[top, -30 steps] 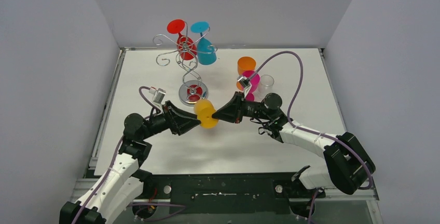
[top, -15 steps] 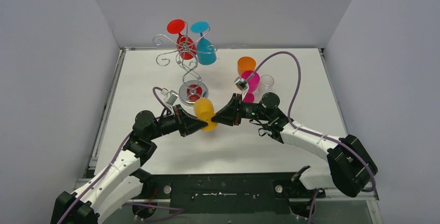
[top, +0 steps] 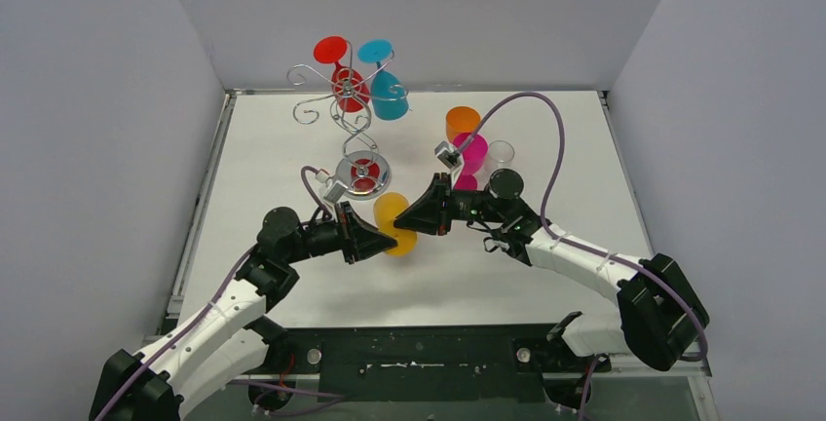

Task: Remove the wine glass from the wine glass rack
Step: Place the wine glass at the center of the board.

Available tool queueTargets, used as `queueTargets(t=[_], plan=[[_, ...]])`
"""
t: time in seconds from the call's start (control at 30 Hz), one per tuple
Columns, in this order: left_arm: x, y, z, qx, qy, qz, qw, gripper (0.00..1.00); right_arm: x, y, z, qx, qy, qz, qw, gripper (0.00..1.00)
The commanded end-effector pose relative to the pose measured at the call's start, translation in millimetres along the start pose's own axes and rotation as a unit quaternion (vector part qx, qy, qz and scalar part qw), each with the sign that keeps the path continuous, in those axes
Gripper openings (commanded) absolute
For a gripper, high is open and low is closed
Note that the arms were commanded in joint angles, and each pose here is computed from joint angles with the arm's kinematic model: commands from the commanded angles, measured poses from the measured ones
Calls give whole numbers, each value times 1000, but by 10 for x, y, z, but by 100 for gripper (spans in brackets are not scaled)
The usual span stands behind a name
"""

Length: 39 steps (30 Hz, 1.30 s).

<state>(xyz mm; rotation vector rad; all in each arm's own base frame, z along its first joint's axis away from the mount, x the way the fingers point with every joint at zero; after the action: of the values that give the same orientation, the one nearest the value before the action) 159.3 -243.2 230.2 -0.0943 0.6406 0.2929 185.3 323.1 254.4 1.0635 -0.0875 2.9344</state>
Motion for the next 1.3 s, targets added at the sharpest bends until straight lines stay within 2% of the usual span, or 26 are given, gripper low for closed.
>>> queueTargets(t=[0.0, 0.1, 0.17, 0.2, 0.27, 0.47, 0.6, 0.7, 0.77, 0.87, 1.27], plan=[[-167, -45, 264, -33, -51, -20, 998, 0, 225, -51, 131, -2, 59, 24, 998, 0], [-162, -36, 278, -40, -53, -15, 998, 0, 234, -29, 93, 4, 69, 20, 997, 1], [-151, -34, 279, -42, -52, -12, 998, 0, 230, -24, 64, 14, 68, 16, 997, 15], [-150, -35, 284, -43, -53, -11, 998, 0, 222, -21, 53, 18, 68, 14, 997, 17], [-152, -36, 288, -43, -52, -12, 998, 0, 219, -26, 34, 25, 70, 11, 997, 15], [-154, -38, 309, -49, -54, -11, 997, 0, 208, -47, 10, 31, 80, 1, 996, 0], [-138, -39, 298, -48, -53, -8, 997, 1, 226, -32, 71, 7, 101, -7, 995, 0], [-153, -42, 256, -38, -49, -18, 998, 27, 282, -20, 104, -19, 131, -4, 991, 0], [-157, -44, 221, -30, -45, -24, 998, 37, 334, -10, 114, -35, 152, 1, 988, 0], [-122, -58, 157, -18, -35, -23, 999, 40, 355, -14, 92, -47, 174, 2, 984, 0], [-151, -90, 97, -16, -23, -40, 999, 38, 382, 12, 174, -95, 212, -12, 973, 0]])
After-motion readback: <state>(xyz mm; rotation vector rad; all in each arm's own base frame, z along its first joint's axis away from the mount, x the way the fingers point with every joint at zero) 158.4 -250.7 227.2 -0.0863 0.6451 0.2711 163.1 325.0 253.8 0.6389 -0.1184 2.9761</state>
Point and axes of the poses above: each gripper's point midway between its finger pads, its own y axis back along the fingers, its own x axis along the line the jaws close on, z = x × y, the point moved 2 cm from there along y, back along the fingers, and after that the axes turned 4 degrees about -y, right-handed, at the moved point
